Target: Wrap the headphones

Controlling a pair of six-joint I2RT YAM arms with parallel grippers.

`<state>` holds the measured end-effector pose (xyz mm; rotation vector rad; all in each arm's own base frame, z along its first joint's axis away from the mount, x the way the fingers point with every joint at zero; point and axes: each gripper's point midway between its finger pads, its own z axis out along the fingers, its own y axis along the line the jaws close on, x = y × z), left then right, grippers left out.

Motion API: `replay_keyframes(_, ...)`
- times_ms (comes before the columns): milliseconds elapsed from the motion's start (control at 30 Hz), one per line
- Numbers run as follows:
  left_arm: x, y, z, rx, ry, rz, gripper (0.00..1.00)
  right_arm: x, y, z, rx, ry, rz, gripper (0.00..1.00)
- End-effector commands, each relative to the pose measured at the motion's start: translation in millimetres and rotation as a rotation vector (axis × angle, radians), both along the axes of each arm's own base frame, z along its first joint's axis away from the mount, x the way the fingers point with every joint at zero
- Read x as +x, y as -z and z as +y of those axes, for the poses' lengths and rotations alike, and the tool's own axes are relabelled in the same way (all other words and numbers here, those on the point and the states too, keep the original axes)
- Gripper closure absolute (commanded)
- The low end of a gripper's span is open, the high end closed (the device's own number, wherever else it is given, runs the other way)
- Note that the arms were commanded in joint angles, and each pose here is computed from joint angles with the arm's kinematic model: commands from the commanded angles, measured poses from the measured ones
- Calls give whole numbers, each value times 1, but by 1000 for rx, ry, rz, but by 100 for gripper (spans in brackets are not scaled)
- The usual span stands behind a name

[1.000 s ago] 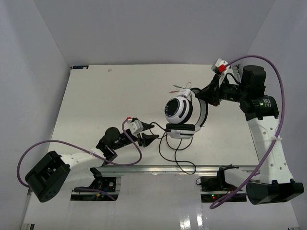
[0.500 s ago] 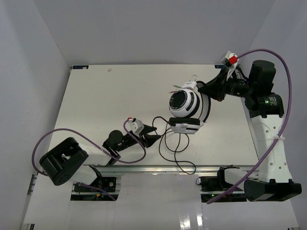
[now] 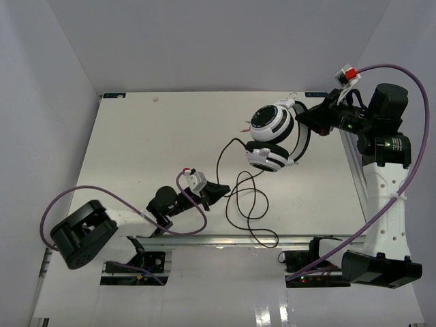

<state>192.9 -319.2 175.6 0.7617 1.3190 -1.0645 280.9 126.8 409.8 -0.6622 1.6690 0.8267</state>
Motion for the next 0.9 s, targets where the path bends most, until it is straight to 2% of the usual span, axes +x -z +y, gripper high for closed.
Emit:
replay_keyframes(0,6,-14,14,137,-66,-31,100,6,-21,-13,32,162,-38,92)
replay_keyframes(67,7,-25,20,198,-81,-40,100,18,-14,-21,19,265,-23,92)
replay_keyframes(267,9,-20,33,371,-111,18,100,26,2,-4,-10,275,-4,92)
replay_keyframes(467,-1,-14,26,480,-35,165,100,47,17,-10,-181,407,-81,92)
replay_keyframes(567,-18,-7,28,558,26,292,100,56,26,-19,-248,468,-99,92)
replay_keyframes(667,-31,-21,36,601,56,353,100,62,34,-27,-301,527,-119,92)
replay_keyframes(867,-48,-77,52,597,55,404,100,78,54,-41,-424,631,-152,92)
